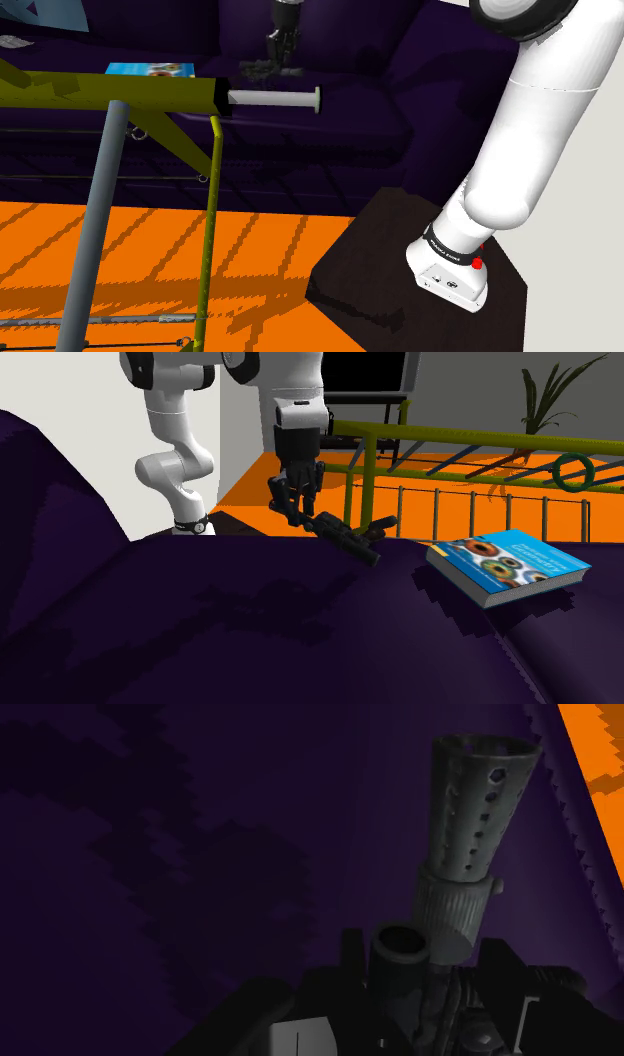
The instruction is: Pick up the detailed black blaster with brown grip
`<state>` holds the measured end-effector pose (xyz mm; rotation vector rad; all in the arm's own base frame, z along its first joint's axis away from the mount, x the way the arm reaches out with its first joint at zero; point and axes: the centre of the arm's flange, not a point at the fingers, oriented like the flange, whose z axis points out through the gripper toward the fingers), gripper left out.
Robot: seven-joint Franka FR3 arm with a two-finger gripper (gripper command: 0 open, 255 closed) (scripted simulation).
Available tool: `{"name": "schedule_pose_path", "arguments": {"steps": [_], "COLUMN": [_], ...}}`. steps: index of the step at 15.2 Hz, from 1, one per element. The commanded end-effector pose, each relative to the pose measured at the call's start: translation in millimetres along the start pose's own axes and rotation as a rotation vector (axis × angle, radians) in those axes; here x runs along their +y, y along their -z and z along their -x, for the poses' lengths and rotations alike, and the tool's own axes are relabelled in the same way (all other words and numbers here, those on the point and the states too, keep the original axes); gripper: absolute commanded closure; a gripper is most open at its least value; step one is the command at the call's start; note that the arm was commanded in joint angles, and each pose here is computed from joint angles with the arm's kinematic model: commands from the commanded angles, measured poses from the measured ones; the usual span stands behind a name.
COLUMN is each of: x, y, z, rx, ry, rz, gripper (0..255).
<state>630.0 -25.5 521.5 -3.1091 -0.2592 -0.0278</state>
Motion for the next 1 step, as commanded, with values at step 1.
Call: {"name": "schedule_pose_path", "arguments": {"steps": [1], "x": [1.3], "y": [3.1], "z": [0.0], "rx": [0.0], "ry": [0.0], "rz": [0.0], "gripper": [255]}}
